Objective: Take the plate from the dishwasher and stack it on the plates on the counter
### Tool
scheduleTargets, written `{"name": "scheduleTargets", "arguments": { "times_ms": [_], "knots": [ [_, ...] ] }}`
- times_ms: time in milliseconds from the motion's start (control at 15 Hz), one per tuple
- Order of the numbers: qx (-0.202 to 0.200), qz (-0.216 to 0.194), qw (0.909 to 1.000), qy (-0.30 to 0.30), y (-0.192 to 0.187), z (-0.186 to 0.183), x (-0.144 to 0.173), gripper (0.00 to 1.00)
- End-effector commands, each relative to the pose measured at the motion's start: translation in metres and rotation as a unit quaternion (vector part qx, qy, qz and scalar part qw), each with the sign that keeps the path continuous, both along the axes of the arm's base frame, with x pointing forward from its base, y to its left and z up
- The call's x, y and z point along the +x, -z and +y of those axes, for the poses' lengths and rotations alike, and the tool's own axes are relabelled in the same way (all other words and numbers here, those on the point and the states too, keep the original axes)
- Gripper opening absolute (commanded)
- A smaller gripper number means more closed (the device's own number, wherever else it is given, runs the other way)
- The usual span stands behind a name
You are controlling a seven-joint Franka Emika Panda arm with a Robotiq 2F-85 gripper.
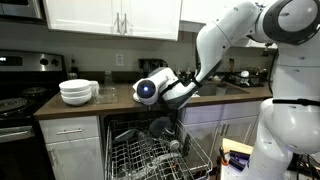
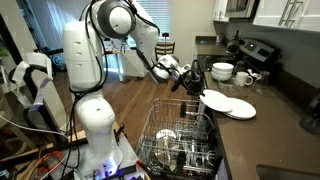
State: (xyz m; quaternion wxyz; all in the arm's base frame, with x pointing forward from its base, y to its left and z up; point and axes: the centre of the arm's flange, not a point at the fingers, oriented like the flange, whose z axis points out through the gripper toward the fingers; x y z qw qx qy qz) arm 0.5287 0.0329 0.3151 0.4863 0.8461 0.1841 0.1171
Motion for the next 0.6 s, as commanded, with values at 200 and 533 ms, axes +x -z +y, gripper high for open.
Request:
{"name": "scheduleTargets", "arguments": {
  "times_ms": [200,533],
  "knots": [
    [-0.01,-0.005,0.9997,-0.024,-0.001,-0.03,0.035,0.05],
    [-0.005,-0.004,0.9992,-0.039,0.001,-0.045,0.054,0.05]
  ]
}}
